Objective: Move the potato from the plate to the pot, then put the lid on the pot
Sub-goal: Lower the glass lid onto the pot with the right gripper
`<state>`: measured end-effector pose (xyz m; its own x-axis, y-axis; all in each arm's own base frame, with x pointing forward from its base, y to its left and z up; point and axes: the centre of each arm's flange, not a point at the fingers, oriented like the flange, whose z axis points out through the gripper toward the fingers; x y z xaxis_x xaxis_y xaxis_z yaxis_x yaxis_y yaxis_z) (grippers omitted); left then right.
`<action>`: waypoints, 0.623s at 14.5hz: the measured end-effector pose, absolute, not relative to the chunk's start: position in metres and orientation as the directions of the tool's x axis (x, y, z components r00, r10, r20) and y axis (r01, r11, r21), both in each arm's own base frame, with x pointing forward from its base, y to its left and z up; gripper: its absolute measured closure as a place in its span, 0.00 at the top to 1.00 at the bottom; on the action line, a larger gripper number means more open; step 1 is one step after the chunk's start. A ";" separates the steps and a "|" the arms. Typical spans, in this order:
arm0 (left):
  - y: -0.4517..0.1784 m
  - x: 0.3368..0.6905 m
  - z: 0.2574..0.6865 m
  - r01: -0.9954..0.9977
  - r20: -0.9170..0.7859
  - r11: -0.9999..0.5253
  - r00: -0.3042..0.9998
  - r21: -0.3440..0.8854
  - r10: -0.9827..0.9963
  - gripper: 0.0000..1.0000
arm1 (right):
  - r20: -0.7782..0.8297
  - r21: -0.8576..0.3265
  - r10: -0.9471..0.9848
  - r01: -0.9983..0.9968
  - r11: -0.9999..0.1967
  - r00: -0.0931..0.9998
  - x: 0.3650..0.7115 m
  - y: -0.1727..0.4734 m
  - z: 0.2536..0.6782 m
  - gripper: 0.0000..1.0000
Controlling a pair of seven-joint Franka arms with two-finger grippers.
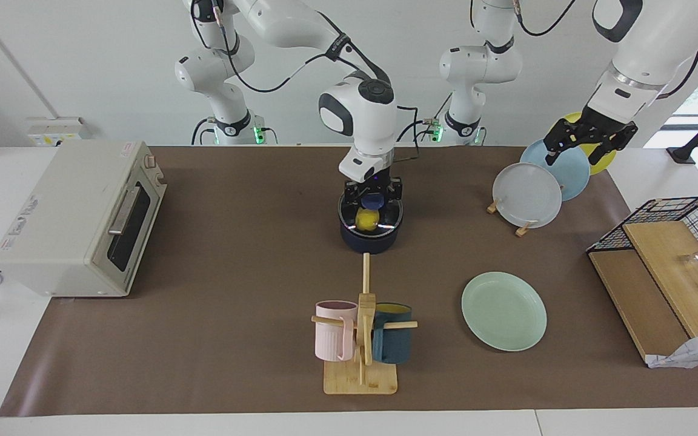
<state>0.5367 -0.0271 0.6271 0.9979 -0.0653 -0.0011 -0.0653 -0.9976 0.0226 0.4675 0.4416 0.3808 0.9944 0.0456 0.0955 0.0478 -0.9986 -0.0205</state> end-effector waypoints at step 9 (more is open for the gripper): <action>-0.043 0.537 0.626 -0.094 -0.002 -0.995 0.996 0.021 -0.094 1.00 | 0.131 0.013 0.101 0.100 -0.995 0.986 0.460 0.452 0.384 0.46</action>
<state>0.5366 -0.0434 0.6258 0.9956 -0.0936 -0.0017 -0.0936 -0.9954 0.0209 0.4597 0.4516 0.3836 0.9862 0.1007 0.1311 0.0998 -0.9949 0.0129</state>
